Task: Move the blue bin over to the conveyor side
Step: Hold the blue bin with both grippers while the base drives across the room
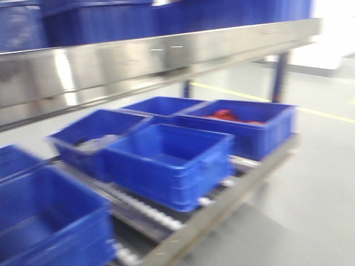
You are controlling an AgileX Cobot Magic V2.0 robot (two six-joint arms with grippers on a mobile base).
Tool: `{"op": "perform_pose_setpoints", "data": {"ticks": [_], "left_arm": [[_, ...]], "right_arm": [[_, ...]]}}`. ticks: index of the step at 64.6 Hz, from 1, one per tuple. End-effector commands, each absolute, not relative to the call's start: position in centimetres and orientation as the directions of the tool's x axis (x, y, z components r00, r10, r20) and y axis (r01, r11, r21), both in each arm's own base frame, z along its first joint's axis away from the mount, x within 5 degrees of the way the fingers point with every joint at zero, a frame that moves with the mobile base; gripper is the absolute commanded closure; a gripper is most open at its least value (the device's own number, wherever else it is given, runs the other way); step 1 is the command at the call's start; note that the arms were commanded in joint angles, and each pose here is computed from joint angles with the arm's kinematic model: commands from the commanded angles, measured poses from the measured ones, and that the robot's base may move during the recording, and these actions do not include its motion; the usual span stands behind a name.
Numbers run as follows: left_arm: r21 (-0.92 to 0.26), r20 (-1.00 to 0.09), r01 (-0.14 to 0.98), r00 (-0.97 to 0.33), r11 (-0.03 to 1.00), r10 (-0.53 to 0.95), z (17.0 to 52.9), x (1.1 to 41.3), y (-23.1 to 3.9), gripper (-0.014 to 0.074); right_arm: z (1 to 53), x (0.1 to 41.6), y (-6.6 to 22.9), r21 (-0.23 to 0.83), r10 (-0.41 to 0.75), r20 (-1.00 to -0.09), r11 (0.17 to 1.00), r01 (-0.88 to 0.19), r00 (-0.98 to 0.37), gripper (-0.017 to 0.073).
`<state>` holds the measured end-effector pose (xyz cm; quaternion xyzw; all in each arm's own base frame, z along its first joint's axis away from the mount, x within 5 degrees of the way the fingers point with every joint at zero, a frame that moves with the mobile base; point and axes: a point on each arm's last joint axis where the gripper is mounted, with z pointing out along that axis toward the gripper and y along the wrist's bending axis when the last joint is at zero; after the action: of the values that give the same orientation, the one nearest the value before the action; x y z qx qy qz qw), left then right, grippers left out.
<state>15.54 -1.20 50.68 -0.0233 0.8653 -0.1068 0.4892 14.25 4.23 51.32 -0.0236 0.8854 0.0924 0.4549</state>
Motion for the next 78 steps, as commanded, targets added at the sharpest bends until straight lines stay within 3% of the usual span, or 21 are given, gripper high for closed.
{"op": "perform_pose_setpoints", "data": {"ticks": [1,78], "left_arm": [[-0.164,-0.908,0.060,-0.399,0.985,-0.128,52.10,15.21,-0.84,0.0611],[-0.163,-0.908,0.058,-0.399,0.985,-0.127,52.10,15.22,-0.82,0.0611]], "right_arm": [[52.67,13.84,3.16,0.084,0.033,-0.884,0.992,-0.090,-0.467,0.0638],[52.67,13.84,3.16,0.084,0.033,-0.884,0.992,-0.090,-0.467,0.0638]]}}
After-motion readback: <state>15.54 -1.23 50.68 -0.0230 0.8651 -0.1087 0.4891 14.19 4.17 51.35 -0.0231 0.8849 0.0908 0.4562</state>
